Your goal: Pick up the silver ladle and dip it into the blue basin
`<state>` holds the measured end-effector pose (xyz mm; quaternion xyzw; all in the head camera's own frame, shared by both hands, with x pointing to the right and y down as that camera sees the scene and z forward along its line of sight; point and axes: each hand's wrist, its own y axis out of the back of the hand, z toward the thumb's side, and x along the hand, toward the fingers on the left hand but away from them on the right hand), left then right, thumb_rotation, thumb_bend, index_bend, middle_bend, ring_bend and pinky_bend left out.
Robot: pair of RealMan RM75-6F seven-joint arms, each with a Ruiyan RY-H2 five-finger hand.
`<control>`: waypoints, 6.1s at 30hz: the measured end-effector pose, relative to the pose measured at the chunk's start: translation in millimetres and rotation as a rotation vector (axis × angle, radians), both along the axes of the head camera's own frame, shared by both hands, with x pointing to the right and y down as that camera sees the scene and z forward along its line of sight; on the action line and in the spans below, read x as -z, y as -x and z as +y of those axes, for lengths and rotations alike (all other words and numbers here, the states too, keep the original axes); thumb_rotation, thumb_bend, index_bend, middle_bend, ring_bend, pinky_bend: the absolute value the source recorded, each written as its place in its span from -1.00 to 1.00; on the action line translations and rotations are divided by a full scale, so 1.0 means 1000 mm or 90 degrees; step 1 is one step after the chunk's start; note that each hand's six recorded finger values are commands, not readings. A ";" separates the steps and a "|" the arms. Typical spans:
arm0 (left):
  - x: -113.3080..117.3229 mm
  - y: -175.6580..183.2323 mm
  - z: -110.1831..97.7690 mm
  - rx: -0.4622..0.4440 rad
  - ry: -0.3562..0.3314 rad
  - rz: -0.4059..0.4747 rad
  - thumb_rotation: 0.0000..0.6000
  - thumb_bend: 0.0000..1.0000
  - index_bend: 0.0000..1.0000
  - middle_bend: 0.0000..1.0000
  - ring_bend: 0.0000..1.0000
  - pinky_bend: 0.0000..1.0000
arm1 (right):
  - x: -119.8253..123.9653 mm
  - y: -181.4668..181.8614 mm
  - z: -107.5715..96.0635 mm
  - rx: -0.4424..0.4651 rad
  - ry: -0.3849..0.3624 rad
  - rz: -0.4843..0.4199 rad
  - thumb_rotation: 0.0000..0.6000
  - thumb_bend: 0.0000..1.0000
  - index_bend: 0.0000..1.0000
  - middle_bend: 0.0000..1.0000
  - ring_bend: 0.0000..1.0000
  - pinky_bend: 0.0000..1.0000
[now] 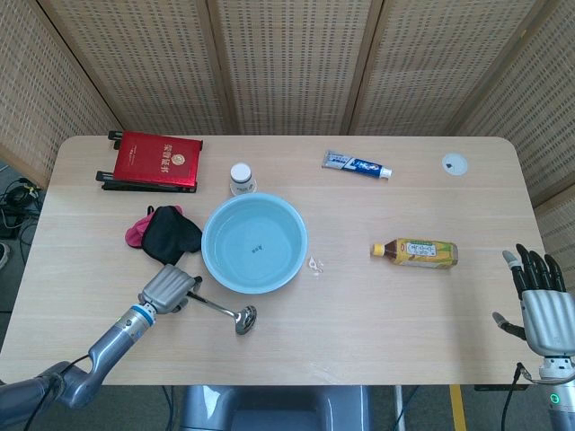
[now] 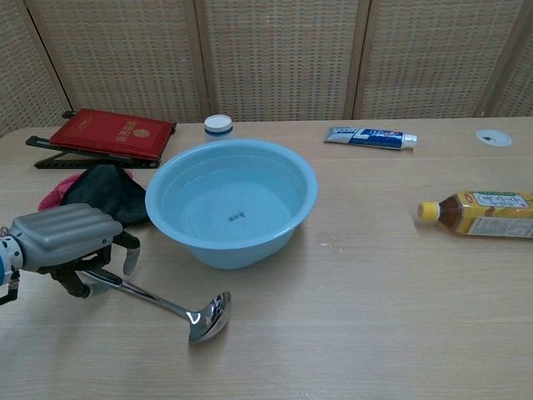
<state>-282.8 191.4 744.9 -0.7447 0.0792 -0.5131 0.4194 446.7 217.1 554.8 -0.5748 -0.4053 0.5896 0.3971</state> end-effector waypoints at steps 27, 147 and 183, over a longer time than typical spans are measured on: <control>-0.016 -0.014 0.003 0.000 0.003 -0.019 1.00 -0.20 -0.02 0.84 0.84 1.00 | 0.000 -0.004 -0.002 -0.007 0.001 -0.002 1.00 -1.00 -1.00 -1.00 -1.00 -1.00; 0.004 -0.141 -0.177 -0.028 -0.225 -0.194 1.00 0.18 0.45 0.84 0.84 1.00 | -0.005 -0.044 -0.022 -0.092 0.009 -0.019 1.00 -1.00 -1.00 -1.00 -1.00 -1.00; 0.115 -0.137 -0.211 -0.010 -0.236 -0.152 1.00 0.21 0.49 0.84 0.84 1.00 | -0.002 -0.042 -0.024 -0.094 0.003 -0.030 1.00 -1.00 -1.00 -1.00 -1.00 -1.00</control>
